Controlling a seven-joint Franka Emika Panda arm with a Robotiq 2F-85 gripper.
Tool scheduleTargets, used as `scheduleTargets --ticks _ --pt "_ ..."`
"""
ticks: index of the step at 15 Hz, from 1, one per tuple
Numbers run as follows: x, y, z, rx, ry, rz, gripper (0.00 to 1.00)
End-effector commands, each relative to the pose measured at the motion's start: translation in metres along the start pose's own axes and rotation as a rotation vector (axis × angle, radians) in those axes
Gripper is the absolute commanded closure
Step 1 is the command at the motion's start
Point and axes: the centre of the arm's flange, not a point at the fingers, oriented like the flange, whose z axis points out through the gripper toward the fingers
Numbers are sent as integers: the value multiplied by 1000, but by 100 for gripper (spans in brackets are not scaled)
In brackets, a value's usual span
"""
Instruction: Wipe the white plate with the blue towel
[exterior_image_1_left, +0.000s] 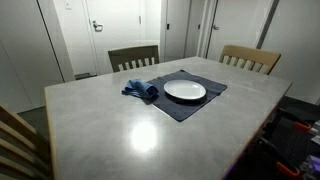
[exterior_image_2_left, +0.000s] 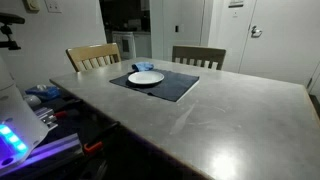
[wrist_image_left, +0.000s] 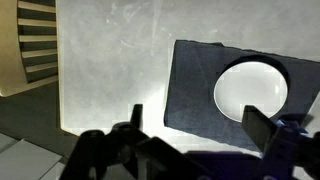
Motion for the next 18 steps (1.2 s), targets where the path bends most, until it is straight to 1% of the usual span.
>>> scheduleTargets --ticks 1,6,11,14,18 --pt "0 0 0 0 0 0 0" --pt "27 -2 -16 -39 9 -68 0" --pt "61 -14 -39 -108 18 -170 0" --pt "79 -21 -44 -139 17 -221 0" --pt "106 -33 -41 -152 10 -297 0"
